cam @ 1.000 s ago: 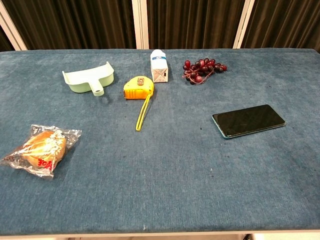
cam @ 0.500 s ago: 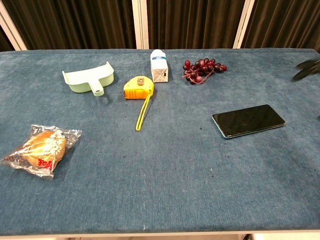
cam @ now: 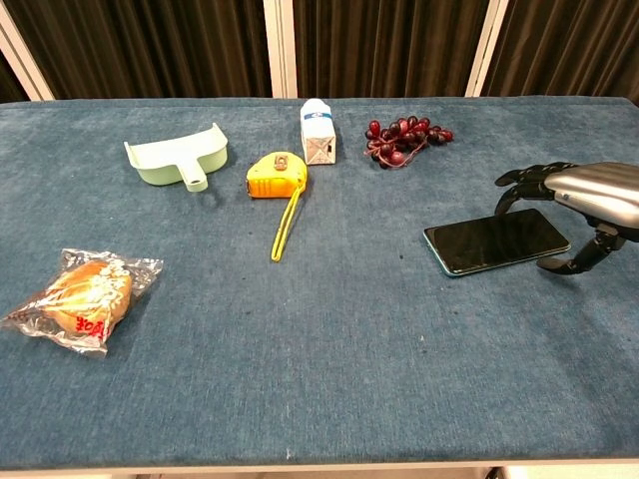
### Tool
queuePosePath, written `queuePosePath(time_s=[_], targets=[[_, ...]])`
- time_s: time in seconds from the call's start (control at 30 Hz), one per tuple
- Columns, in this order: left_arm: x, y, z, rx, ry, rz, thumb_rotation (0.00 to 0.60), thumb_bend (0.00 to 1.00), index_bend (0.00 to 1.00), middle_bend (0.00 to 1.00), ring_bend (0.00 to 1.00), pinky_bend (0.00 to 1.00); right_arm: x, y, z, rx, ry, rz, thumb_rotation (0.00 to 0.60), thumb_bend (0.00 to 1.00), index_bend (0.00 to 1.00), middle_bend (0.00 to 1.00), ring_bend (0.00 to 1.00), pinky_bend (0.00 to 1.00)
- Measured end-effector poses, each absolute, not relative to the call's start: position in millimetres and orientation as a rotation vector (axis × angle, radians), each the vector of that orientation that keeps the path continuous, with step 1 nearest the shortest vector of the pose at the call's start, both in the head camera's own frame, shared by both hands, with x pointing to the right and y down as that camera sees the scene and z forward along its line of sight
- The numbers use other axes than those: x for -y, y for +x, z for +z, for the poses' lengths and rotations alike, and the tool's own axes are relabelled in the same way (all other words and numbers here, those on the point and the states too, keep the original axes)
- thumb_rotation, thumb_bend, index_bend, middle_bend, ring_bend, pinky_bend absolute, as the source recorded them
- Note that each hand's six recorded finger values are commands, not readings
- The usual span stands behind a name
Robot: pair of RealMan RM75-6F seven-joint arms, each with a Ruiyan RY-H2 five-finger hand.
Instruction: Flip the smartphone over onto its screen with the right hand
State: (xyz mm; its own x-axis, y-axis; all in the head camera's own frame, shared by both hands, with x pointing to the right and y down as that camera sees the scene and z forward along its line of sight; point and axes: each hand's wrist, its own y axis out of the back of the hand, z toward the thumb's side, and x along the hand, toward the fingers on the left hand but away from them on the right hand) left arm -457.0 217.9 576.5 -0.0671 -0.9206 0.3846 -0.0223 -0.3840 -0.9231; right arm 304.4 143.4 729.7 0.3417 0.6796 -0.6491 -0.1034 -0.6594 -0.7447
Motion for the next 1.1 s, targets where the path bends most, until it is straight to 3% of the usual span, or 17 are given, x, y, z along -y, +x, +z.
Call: queuePosePath(time_s=[0.5, 0.7, 1.1], targets=[[-217, -457, 578, -1.046, -1.469, -1.554, 0.600, 0.11, 0.15, 0.12, 0.03, 0.00, -142, 292, 746, 0.466, -1.910, 1.392, 0.600, 0.44, 0.31, 0.10, 0.00, 0.00], [-216, -457, 579, -1.044, -1.467, -1.554, 0.600, 0.11, 0.15, 0.12, 0.03, 0.00, -141, 292, 749, 0.460, -1.909, 1.395, 0.600, 0.44, 0.38, 0.10, 0.00, 0.00], [-214, -458, 580, -1.042, -1.465, -1.553, 0.600, 0.11, 0.15, 0.12, 0.03, 0.00, -132, 289, 748, 0.443, -1.914, 1.410, 0.600, 0.60, 0.47, 0.11, 0.00, 0.00]])
